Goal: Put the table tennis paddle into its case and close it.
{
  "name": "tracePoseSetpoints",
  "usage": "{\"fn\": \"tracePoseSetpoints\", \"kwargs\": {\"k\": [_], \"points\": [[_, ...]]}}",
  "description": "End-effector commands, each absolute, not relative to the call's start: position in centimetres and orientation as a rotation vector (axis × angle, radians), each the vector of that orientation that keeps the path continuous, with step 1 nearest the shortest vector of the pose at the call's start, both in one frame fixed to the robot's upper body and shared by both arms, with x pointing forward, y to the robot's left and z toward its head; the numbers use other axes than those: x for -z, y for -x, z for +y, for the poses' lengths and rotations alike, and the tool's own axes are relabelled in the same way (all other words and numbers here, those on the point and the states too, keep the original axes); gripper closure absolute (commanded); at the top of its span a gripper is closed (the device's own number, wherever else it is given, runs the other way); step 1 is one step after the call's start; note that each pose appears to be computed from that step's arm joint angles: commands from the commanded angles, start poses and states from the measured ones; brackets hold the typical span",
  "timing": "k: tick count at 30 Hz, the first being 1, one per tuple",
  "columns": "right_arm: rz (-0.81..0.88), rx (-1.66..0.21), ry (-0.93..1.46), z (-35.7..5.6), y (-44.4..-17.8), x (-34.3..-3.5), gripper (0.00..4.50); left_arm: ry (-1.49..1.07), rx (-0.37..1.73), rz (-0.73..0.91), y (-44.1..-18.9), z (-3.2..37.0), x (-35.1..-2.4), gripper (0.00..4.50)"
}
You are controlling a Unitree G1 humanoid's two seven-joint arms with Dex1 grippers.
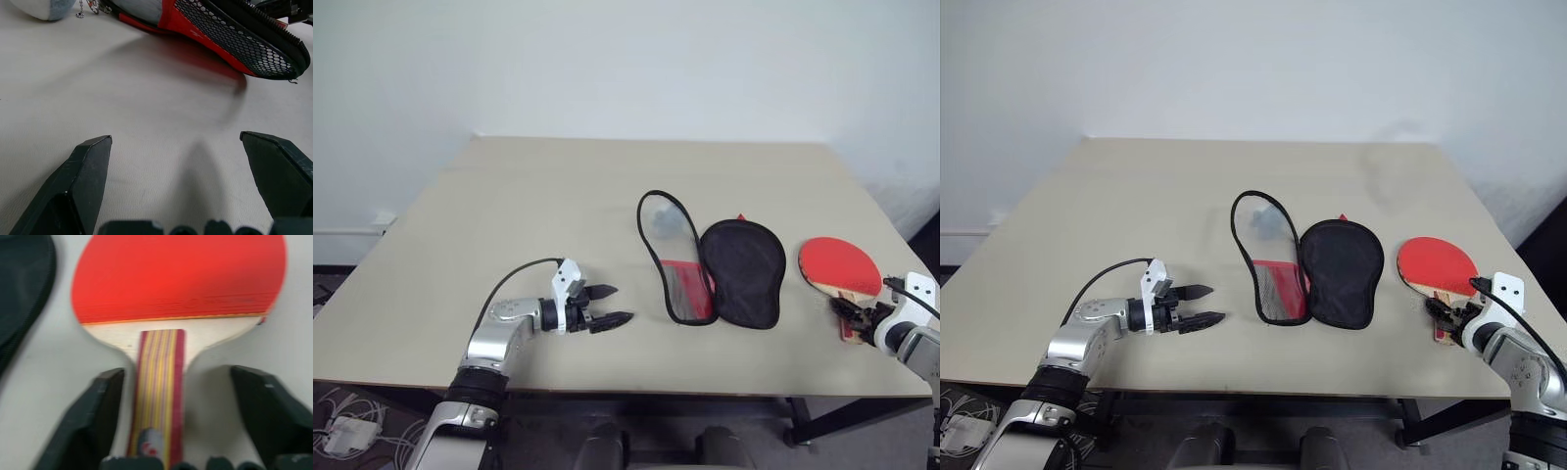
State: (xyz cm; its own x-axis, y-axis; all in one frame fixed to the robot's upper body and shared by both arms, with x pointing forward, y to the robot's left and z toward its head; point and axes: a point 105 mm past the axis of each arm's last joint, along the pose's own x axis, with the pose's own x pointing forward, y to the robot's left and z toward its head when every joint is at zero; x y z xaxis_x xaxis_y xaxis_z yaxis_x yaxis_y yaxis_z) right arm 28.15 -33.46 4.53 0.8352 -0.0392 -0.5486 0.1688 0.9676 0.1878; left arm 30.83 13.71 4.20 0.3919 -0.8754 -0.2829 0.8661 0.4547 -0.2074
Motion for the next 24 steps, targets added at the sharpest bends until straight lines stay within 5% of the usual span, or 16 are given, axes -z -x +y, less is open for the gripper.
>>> {"fn": "tracePoseSetpoints", "kwargs": {"k": [1,5,16,24], "points": [[0.584,0.109,-0.215,-33.4,-28.3,-4.4,2.27,0.003,1.098,0.341,-31.3,13.8,-5.2,0.0],[0.584,0.109,-0.219,-33.4,-28.7,-4.5,3.27,0.003,1.096,0.343,-31.3,13.8,-5.1,0.0],[0.368,0.095,-0.232,-32.2,-31.3,-12.1,3.27,-0.003,1.096,0.345,-32.0,13.9,-5.6,0.0],[0.267,-0.022,-0.345,-26.0,-33.2,-15.8,3.27,0.003,1.112,0.348,-32.4,13.3,-5.6,0.0]]}}
